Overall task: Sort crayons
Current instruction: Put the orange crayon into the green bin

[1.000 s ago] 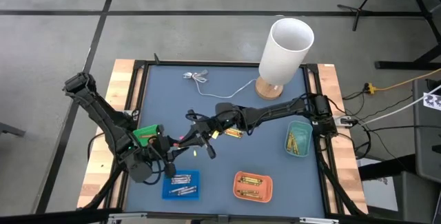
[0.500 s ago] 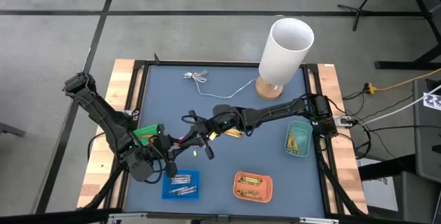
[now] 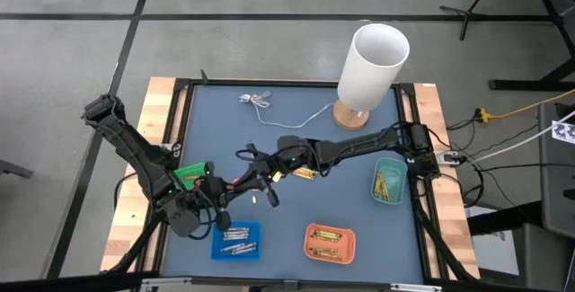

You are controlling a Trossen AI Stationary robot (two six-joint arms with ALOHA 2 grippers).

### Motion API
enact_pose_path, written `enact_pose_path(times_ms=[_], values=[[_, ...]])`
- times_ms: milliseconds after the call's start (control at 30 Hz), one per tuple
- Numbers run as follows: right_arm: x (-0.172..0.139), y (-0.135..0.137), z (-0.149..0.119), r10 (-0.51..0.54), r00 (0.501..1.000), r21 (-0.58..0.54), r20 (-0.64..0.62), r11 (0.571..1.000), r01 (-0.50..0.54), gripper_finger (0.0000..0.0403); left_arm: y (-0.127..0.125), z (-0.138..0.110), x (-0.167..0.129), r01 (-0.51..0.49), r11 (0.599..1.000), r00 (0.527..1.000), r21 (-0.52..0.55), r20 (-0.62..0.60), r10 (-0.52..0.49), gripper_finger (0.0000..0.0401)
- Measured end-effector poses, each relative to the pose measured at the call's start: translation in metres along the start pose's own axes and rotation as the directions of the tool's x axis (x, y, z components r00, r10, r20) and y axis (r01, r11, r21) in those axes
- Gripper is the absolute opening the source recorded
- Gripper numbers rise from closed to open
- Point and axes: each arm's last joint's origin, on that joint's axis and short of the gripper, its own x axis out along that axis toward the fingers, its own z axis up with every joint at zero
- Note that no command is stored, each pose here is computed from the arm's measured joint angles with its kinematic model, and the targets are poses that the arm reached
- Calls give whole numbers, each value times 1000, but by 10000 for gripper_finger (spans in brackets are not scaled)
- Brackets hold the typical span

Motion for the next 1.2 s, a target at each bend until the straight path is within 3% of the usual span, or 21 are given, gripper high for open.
enact_pose_path(times_ms=[233,400,633,733,867,1200], values=[[0,0,0,1,1000,2,-3,1000,-1,21,0,0,0,17,1000,1000,0,-16,-17,11],[0,0,-2,1,1000,8,-15,1000,0,67,-1,-2,0,47,999,998,10,-53,-46,11],[-2,0,-21,-1,979,85,-204,996,18,133,3,-15,-2,152,988,950,6,-276,-144,11],[-6,1,-35,9,942,136,-336,990,39,143,10,-24,-4,142,990,896,-24,-421,-139,11],[-13,2,-51,3,868,181,-497,978,100,144,24,-35,-9,53,998,800,-31,-596,-61,12],[-32,2,-74,-144,646,95,-750,942,321,143,57,-48,-27,-228,969,477,93,-857,195,12]])
